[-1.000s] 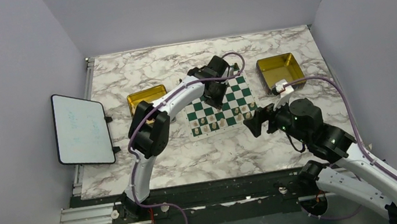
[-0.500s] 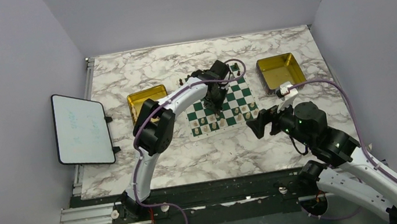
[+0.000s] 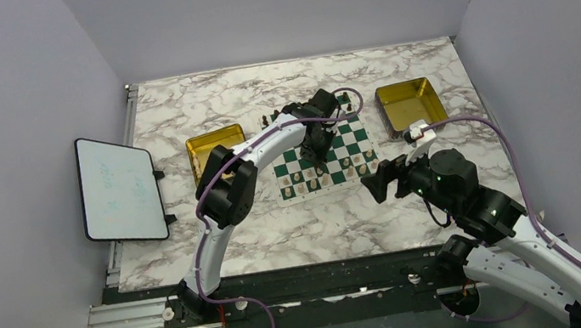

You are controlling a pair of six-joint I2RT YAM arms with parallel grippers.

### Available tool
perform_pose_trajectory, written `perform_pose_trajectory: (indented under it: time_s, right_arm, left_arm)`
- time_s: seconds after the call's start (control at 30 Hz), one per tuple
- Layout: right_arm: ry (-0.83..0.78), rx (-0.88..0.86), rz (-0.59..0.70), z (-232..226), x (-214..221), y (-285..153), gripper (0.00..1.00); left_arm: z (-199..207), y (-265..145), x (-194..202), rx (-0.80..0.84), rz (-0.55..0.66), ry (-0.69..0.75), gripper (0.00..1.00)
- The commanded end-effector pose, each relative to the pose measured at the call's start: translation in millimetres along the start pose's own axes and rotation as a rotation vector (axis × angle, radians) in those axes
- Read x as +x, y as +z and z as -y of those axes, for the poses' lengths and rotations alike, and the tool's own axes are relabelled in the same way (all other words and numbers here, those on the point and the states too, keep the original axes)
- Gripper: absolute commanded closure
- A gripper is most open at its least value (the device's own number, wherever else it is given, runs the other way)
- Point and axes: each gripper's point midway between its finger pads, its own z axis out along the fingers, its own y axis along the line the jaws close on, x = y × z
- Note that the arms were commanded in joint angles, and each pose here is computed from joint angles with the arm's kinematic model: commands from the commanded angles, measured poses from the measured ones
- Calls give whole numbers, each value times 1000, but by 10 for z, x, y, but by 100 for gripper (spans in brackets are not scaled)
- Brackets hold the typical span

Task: Set up the chess pieces on the board
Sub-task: Place the chess piece on the chessboard.

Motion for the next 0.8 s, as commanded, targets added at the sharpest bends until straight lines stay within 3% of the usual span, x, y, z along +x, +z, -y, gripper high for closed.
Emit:
perform_pose_trajectory:
  time_s: [0.0, 0.43, 0.77]
  right_arm:
    - [-6, 24, -11, 50, 49, 10, 0]
    - [-6, 29, -5, 60, 39, 4, 0]
    - [-5, 35, 3, 73, 24, -9, 0]
  left_arm:
    - [82, 1, -61, 21, 8, 10, 99]
    - [67, 83, -68, 10, 1, 8, 97]
    - [56, 108, -33, 6, -9, 9, 87]
